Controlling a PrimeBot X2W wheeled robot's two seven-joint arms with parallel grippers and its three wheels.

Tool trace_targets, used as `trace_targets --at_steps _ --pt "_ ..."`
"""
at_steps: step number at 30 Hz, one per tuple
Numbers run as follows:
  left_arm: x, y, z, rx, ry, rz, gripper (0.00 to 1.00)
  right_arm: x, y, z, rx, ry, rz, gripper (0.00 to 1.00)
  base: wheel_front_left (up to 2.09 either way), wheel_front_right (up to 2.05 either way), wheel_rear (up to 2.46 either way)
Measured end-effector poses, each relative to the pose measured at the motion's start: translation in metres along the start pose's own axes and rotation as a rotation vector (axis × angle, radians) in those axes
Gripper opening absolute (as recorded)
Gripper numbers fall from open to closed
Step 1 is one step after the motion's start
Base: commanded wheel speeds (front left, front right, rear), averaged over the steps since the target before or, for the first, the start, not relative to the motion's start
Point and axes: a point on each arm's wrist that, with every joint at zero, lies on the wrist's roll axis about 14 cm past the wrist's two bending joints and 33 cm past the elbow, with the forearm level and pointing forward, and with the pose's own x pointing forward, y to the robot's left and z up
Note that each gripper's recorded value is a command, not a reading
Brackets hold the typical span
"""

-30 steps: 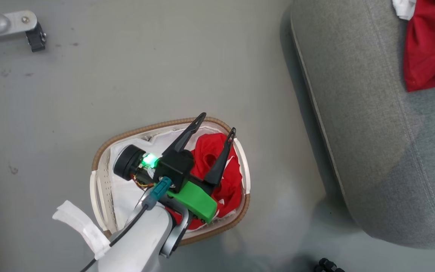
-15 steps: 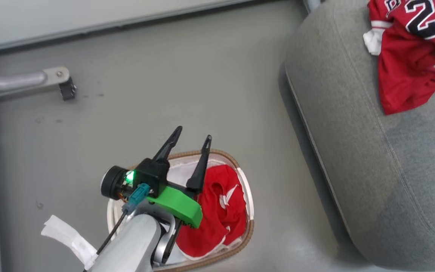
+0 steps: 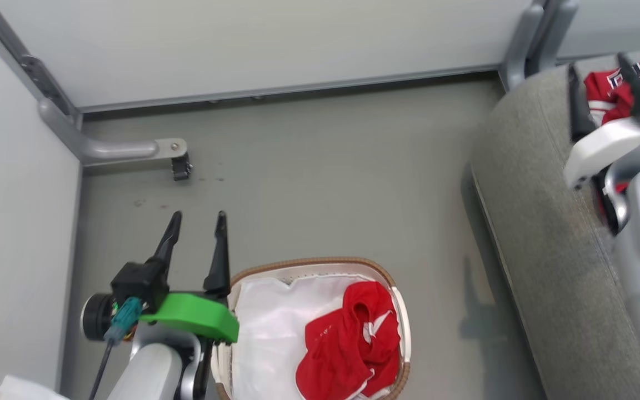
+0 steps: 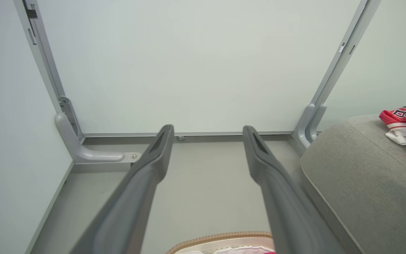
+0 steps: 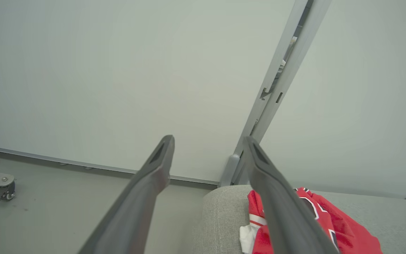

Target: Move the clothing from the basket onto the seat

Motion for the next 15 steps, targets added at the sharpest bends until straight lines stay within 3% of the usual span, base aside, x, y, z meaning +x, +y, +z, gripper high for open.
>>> trace_targets --at_steps 8,15 --pt "-0.041 0.03 0.009 -0.002 -0.03 0.121 1.0 -0.046 0.07 -0.011 0.107 -0.003 0.11 1.0 0.0 0.0 0.0" --pt "-0.069 0.036 0.008 -0.016 -0.039 0.166 1.0 -0.092 0.089 -0.034 0.208 0.059 0.102 1.0 0.0 0.0 0.0"
